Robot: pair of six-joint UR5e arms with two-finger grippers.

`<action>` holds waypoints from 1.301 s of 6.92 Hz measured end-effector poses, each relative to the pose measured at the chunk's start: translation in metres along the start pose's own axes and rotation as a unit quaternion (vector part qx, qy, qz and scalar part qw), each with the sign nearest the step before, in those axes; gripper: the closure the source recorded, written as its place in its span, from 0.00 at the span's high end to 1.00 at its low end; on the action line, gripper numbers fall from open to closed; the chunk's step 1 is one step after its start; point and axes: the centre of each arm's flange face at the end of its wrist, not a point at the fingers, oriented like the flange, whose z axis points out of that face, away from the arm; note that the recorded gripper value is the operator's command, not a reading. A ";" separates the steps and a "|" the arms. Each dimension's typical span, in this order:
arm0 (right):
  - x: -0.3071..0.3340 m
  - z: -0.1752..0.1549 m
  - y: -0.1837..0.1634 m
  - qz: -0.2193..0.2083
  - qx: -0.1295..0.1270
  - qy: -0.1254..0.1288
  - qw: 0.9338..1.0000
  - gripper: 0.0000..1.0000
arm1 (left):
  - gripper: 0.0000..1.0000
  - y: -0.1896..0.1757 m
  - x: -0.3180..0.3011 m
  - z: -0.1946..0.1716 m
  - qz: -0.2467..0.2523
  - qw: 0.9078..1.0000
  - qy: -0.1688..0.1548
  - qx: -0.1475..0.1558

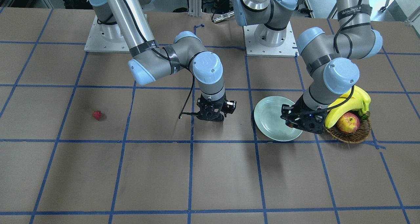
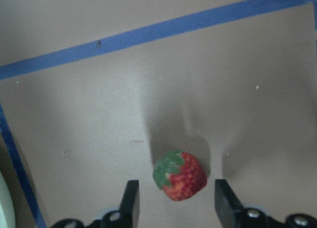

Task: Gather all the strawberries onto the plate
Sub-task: 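Drop the strawberry in the plate with left while right sets another nearby, then grasp the strawberry near the plate with the left while the right grasps the farthest strawberry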

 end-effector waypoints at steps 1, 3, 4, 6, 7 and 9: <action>0.006 -0.009 -0.001 -0.012 -0.002 0.019 1.000 1.00 | 0.81 0.003 -0.002 0.006 -0.004 1.000 0.002 -0.006; 0.054 -0.063 -0.030 -0.019 -0.006 0.050 0.999 1.00 | 0.81 0.003 -0.003 0.008 -0.024 1.000 0.003 -0.008; 0.093 -0.091 -0.050 -0.020 -0.007 0.057 0.998 1.00 | 0.81 0.000 0.000 0.004 -0.038 0.999 0.001 -0.002; 0.178 -0.125 -0.086 -0.037 0.003 0.088 0.995 0.97 | 0.81 -0.018 0.045 -0.010 -0.097 0.995 -0.007 0.014; 0.221 -0.134 -0.101 -0.040 -0.005 0.099 0.994 0.96 | 0.80 -0.030 0.088 -0.015 -0.131 0.991 -0.009 0.020; 0.303 -0.128 -0.112 -0.080 -0.029 0.103 0.991 0.96 | 0.80 -0.038 0.182 -0.015 -0.213 0.977 -0.009 0.025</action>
